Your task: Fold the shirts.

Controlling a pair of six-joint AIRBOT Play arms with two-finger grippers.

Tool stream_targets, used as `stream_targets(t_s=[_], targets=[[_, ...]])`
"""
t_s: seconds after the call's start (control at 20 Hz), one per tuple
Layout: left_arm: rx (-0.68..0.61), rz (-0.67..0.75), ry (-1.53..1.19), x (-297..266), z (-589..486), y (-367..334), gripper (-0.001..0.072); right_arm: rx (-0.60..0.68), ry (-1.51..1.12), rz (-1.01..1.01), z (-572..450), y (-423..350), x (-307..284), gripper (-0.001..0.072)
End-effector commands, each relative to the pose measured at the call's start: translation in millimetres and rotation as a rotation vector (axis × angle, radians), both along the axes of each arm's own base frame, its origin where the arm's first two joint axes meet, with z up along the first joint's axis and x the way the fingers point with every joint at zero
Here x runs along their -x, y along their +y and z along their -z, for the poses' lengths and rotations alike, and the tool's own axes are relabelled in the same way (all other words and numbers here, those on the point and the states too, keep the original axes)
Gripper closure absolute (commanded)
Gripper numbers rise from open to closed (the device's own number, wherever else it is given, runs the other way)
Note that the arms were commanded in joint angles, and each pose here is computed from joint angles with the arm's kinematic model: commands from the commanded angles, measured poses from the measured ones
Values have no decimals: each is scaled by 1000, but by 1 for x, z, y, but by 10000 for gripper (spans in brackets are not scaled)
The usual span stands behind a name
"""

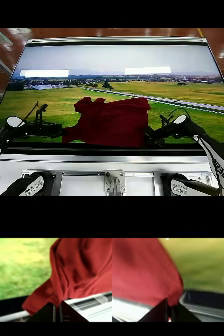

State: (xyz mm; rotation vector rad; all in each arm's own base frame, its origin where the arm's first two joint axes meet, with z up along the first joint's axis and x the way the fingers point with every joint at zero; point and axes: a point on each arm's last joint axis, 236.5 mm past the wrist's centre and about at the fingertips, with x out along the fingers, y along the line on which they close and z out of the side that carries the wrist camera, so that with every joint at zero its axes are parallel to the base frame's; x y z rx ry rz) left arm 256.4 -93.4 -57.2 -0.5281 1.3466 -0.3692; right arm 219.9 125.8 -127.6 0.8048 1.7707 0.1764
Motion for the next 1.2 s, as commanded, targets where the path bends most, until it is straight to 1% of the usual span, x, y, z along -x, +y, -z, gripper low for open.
stream_targets(t_s=[0.0, 0.1, 0.15, 0.2, 0.25, 0.3, 0.35, 0.4, 0.45, 0.5, 0.55, 0.6, 0.7, 0.85, 0.95, 1.05, 1.15], targets=[[-24, 3, -135, -29, -38, 5, 665, -49, -78, -29, -11, 11, -17, 649], [-56, 17, -318, -60, -97, 10, 666, -88, -263, -166, -53, 15, -43, 650], [-84, 15, -457, -77, -144, 13, 666, -104, -424, -271, -89, 17, -61, 650], [-112, 9, -604, -88, -199, 16, 666, -92, -609, -362, -139, 18, -81, 650], [-143, -7, -779, -93, -266, 18, 666, -28, -804, -385, -199, 13, -105, 650], [-174, -32, -969, -88, -340, 20, 665, 30, -1001, -362, -268, 11, -124, 650], [-200, -66, -1153, -74, -411, 22, 665, 87, -1211, -308, -345, 7, -133, 649], [-221, -112, -1337, -52, -479, 24, 665, 144, -1444, -237, -432, 2, -129, 649], [-234, -168, -1526, -20, -546, 27, 665, 193, -1665, -158, -513, -4, -111, 649], [-237, -226, -1697, 17, -603, 29, 665, 215, -1831, -92, -575, -8, -84, 650], [-223, -277, -1826, 52, -644, 30, 665, 208, -1953, -23, -624, -11, -52, 649], [-192, -317, -1911, 80, -672, 30, 664, 186, -2022, 23, -654, -11, -25, 650], [-165, -333, -1996, 116, -698, 26, 664, 136, -2078, 72, -682, -9, 11, 649], [-189, -297, -1967, 114, -690, 21, 664, 57, -1973, 128, -673, -7, 18, 649], [-217, -249, -1895, 97, -674, 17, 665, 130, -1838, 98, -639, -13, 2, 649], [-314, -205, -1785, 70, -646, 23, 665, 246, -1669, 63, -595, -28, -20, 649], [-428, -148, -1615, 35, -604, 34, 664, 357, -1447, -1, -537, -46, -43, 649]])
